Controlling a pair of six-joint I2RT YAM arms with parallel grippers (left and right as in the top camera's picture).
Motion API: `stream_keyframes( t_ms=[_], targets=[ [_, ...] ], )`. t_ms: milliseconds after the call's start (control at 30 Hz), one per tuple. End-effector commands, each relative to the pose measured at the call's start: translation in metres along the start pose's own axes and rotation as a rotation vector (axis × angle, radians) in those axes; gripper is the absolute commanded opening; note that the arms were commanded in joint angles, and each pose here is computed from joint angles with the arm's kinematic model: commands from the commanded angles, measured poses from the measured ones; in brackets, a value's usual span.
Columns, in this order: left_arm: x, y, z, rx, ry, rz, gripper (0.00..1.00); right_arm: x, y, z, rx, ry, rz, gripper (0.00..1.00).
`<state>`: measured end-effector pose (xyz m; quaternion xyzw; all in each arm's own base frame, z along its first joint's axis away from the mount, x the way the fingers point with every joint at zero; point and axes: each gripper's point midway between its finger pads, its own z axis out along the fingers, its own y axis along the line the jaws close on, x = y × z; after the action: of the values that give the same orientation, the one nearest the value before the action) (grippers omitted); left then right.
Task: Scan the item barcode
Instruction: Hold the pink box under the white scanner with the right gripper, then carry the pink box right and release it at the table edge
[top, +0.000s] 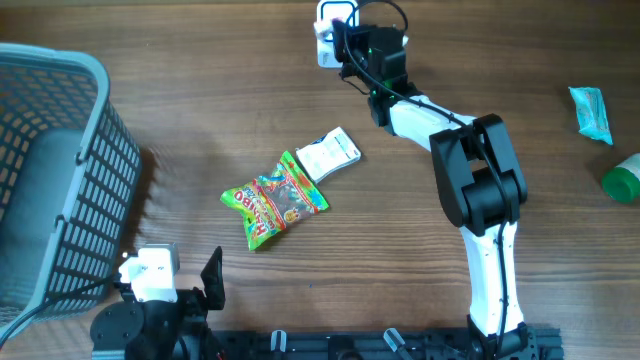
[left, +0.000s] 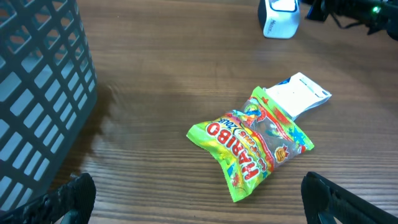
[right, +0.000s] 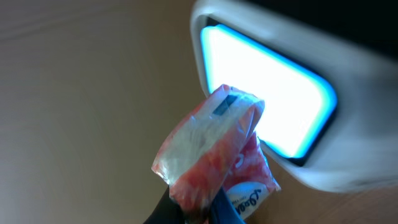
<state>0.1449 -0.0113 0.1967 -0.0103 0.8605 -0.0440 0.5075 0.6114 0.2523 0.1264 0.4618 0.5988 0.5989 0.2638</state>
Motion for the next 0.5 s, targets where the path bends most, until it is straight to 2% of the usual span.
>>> stream_keyframes(
  t_ms=[0,100,200,367,467],
  targets=[
    [0.001,-0.002,0.001,0.014,0.002,-0.015,1.00,0.001,0.029,0.002,-0.094,0.004,-0.209,0.05],
    [0.001,-0.002,0.001,0.014,0.002,-0.014,1.00,0.009,0.055,-0.003,-0.111,0.026,-0.421,0.05],
    [0.001,-0.002,0.001,0.013,0.002,-0.014,1.00,0.008,0.092,-0.019,-0.098,-0.019,-0.639,0.05],
    [0.001,-0.002,0.001,0.013,0.003,-0.015,1.00,-0.004,0.183,-0.089,0.029,-0.227,-1.031,0.05],
    [0.001,-0.002,0.001,0.013,0.003,-0.014,1.00,-0.033,0.224,-0.162,0.223,-0.443,-1.162,0.05]
  ],
)
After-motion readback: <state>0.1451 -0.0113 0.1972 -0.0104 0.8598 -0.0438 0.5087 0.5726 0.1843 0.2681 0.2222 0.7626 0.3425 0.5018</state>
